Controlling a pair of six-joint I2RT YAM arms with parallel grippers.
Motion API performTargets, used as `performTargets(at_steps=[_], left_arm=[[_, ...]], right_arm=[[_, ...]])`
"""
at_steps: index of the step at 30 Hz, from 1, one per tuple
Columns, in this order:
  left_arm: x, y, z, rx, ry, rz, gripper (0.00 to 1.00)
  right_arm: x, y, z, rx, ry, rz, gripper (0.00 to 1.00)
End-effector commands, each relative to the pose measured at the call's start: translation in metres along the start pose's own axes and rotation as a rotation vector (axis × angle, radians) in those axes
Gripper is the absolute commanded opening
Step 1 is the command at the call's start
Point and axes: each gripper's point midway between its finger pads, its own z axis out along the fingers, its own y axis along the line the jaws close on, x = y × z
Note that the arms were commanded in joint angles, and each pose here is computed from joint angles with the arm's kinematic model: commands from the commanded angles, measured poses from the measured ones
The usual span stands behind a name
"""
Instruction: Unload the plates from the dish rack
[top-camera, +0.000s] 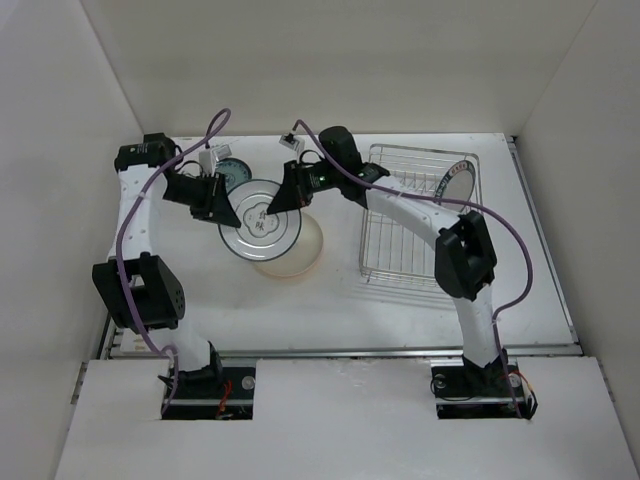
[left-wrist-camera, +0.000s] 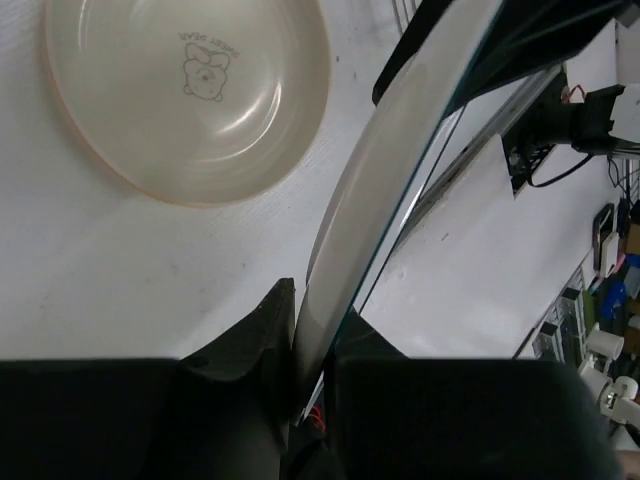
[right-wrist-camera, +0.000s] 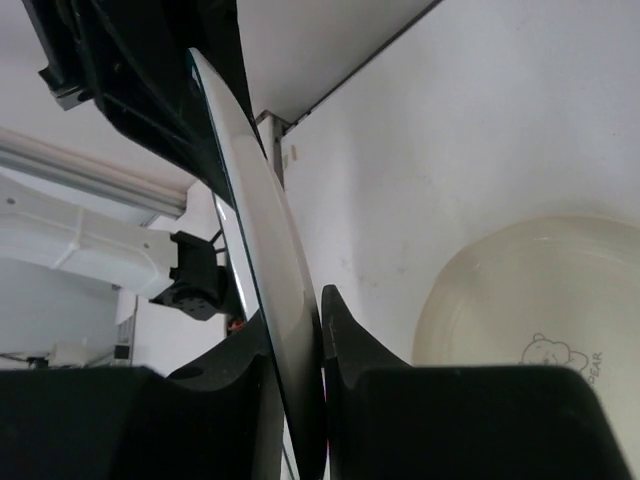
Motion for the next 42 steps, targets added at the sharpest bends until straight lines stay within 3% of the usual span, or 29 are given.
performTargets(at_steps=[1, 3, 4, 5, 7, 9, 15, 18, 26, 29, 33, 34, 37, 42], left_arm=[[0.014, -0.019, -0.006, 0.059, 0.063, -0.007, 0.00], [0.017, -0.007, -0.005, -0.004, 0.085, -0.047, 0.00], [0.012, 0.002, -0.004, -0.062, 0.073, -0.097, 0.00], [0.016, 0.023, -0.011, -0.167, 0.086, -0.135, 0.00], [0.018, 0.051, -0.023, -0.275, 0.058, -0.216, 0.00], [0.021, 0.067, -0.036, -0.330, 0.023, -0.273, 0.00], [0.052, 0.136, -0.065, -0.496, -0.012, -0.478, 0.00], [0.072, 0.153, -0.051, -0.459, 0.057, -0.548, 0.00], [0.090, 0.190, -0.020, -0.420, 0.098, -0.651, 0.00], [0.095, 0.201, -0.013, -0.409, 0.140, -0.680, 0.16], [0.105, 0.209, -0.008, -0.431, 0.176, -0.715, 0.36], [0.105, 0.209, -0.008, -0.431, 0.176, -0.715, 0.39], [0.105, 0.209, -0.007, -0.429, 0.179, -0.740, 0.55], [0.105, 0.212, -0.011, -0.455, 0.181, -0.743, 0.61]], right_arm=[[-0.023, 0.035, 0.004, -0.120, -0.044, -0.084, 0.00], [-0.023, 0.031, 0.004, -0.099, -0.048, -0.073, 0.04], [-0.023, 0.029, 0.004, -0.088, -0.049, -0.065, 0.27], [-0.020, 0.026, 0.004, -0.073, -0.041, -0.055, 0.38], [-0.024, 0.010, 0.002, 0.008, -0.061, -0.027, 0.50], [-0.024, 0.008, -0.001, 0.038, -0.061, -0.019, 0.54], [-0.052, -0.023, -0.049, 0.290, -0.195, 0.018, 0.57], [-0.065, -0.022, -0.075, 0.339, -0.241, 0.007, 0.57], [-0.090, -0.010, -0.146, 0.448, -0.340, -0.038, 0.60], [-0.091, -0.020, -0.181, 0.580, -0.383, 0.007, 0.64], [-0.079, -0.062, -0.260, 0.984, -0.459, 0.154, 0.68], [-0.074, -0.079, -0.302, 1.174, -0.521, 0.203, 0.68], [-0.055, -0.085, -0.375, 1.456, -0.596, 0.288, 0.77], [-0.024, -0.083, -0.460, 1.771, -0.679, 0.343, 0.80]])
